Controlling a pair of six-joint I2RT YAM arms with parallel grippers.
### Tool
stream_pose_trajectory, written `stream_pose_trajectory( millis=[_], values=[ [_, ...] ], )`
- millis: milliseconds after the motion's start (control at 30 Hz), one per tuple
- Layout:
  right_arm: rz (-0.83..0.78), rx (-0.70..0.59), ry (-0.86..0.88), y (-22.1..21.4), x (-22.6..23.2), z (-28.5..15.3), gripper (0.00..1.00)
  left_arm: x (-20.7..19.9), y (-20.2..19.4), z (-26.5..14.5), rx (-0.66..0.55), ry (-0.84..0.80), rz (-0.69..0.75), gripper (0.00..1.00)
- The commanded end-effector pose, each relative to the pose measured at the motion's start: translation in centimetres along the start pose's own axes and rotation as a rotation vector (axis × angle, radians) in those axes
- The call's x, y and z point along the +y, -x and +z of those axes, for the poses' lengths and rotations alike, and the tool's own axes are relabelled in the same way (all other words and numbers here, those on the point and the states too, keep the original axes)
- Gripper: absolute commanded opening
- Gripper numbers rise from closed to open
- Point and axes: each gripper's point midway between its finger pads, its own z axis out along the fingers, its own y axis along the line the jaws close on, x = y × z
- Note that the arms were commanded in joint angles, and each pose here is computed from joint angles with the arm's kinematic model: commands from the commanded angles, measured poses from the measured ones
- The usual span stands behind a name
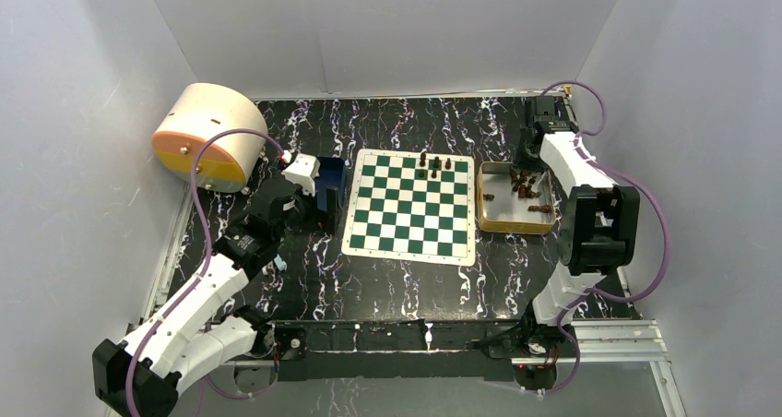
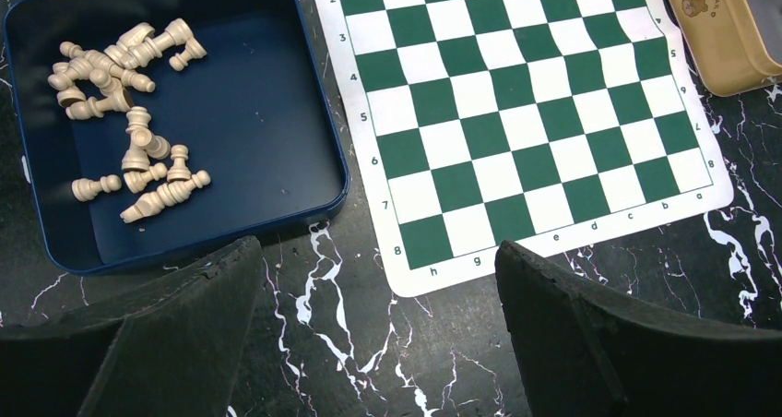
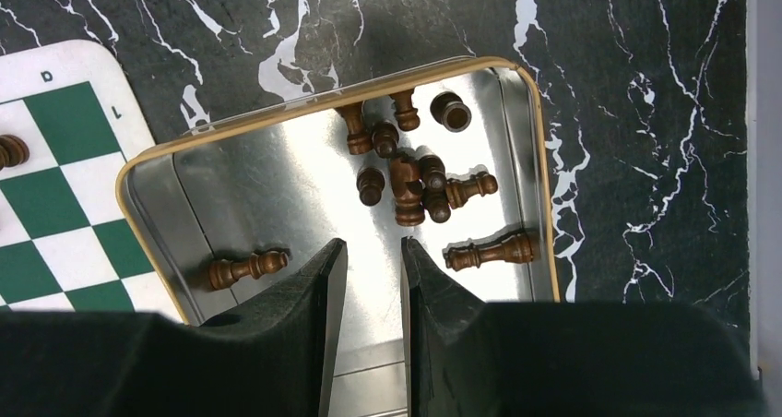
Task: Set up the chess pieces on the board
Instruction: Pick up the chess piece from the storage box.
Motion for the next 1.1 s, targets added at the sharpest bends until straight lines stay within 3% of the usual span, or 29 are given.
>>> stream_pose_trajectory(
  millis=[0, 1067],
  values=[
    [-0.002, -0.02, 0.043, 0.7, 0.6, 1.1, 0.37, 0.1, 0.3, -0.1, -0.017, 0.0, -0.005, 0.94],
    [0.011, 0.076, 0.017, -1.3, 0.4, 5.3, 0.35, 0.1, 0.1, 0.2, -0.006, -0.001, -0.004, 0.94]
  ],
)
